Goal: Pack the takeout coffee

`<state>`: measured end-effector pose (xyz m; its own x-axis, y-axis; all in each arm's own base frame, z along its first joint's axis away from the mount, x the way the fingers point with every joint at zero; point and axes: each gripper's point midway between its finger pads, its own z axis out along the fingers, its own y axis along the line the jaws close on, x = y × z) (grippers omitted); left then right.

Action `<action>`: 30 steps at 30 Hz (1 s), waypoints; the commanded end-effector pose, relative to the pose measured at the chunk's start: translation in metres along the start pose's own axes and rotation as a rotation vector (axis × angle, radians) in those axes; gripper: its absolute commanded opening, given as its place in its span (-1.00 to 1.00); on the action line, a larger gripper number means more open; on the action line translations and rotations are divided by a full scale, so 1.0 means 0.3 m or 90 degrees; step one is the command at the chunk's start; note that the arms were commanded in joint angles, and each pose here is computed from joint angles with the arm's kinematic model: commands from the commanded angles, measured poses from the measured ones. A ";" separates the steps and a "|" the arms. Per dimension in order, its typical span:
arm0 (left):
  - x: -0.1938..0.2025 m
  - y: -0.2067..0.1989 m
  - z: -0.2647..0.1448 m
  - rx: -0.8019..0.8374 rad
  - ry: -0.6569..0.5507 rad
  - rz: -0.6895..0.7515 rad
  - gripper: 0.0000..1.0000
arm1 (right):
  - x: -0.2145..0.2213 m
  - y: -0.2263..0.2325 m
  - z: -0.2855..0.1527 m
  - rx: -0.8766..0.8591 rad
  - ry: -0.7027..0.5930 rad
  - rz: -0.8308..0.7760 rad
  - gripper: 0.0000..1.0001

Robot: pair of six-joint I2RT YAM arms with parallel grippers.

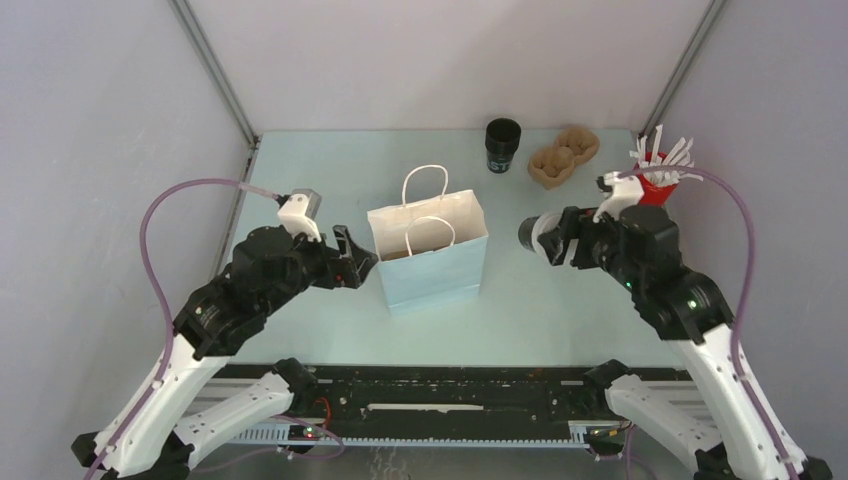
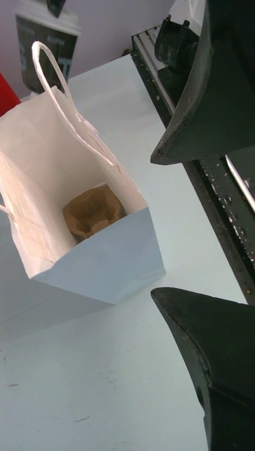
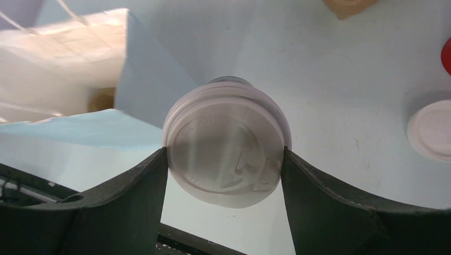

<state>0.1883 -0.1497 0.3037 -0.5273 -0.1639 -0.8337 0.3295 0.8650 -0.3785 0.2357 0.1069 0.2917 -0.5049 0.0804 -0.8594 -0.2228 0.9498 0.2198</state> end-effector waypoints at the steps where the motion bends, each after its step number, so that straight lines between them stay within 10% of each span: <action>1: 0.014 0.026 -0.020 -0.028 0.008 -0.038 0.77 | -0.058 0.038 -0.076 -0.040 -0.067 0.025 0.36; 21: -0.117 0.008 0.243 -0.223 0.168 -0.005 0.44 | -0.269 0.172 -0.119 -0.160 -0.201 -0.039 0.22; 30: -0.090 0.026 0.295 -0.295 0.259 0.015 -0.05 | -0.277 0.177 -0.152 -0.163 -0.191 -0.057 0.19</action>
<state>0.2889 -0.1973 0.2807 -0.7903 -0.0189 -0.6125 0.0594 0.9924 -0.1073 0.2344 0.1411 0.3646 -0.2962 0.1228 -0.9472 -0.4519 0.8557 0.2522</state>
